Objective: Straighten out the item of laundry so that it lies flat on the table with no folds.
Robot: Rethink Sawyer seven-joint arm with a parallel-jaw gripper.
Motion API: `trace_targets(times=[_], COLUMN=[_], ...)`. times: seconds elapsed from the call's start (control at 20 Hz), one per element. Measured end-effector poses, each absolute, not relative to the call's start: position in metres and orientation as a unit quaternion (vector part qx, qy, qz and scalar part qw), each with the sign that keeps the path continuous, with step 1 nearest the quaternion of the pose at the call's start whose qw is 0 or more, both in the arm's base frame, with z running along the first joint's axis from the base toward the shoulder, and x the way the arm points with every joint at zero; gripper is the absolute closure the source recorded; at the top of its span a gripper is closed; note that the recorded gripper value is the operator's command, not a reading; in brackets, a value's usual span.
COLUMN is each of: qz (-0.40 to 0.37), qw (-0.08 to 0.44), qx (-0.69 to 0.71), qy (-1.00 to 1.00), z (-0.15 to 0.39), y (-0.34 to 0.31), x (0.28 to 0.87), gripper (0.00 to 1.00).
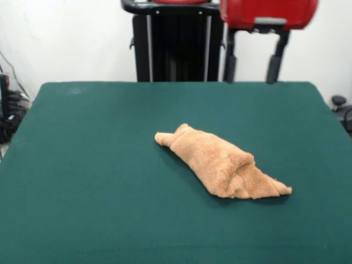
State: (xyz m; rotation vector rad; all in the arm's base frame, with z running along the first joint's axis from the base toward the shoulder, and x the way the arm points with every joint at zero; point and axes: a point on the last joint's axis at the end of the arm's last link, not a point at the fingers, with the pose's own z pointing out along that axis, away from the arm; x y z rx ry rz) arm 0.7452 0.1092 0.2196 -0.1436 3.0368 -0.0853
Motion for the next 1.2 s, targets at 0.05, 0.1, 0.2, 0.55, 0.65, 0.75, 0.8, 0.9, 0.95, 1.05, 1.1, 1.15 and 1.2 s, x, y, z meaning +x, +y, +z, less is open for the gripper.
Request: trace_targets(times=[0.05,0.1,0.2,0.55,0.65,0.75,0.8,0.9,0.95,1.05,1.1,1.15,1.2], qz=[-0.026,-0.024,-0.019,-0.005,-0.002,-0.001,-0.001,-0.002,-0.001,-0.002,-0.002,-0.003,-0.004], qw=[0.051,0.051,0.05,0.055,0.055,0.056,0.057,0.058,0.058,0.06,0.062,0.064,0.066], qx=[-0.05,-0.051,-0.051,-0.025,-0.018,-0.016,-0.015,-0.013,-0.012,-0.008,-0.001,0.004,0.009], qy=[0.997,0.997,0.997,0.998,0.998,0.998,0.998,0.998,0.998,0.998,0.998,0.998,0.998], z=[0.218,0.217,0.216,0.226,0.228,0.231,0.232,0.234,0.234,0.236,0.236,0.236,0.235], y=[0.115,0.12,0.131,0.171,0.175,0.175,0.174,0.172,0.171,0.164,0.155,0.148,0.141], x=[0.747,0.748,0.747,0.741,0.738,0.736,0.734,0.73,0.729,0.725,0.723,0.723,0.723], gripper=[0.0,0.0,0.0,0.0,0.0,0.0,0.0,0.0,0.0,0.0,0.0,0.0,0.0])
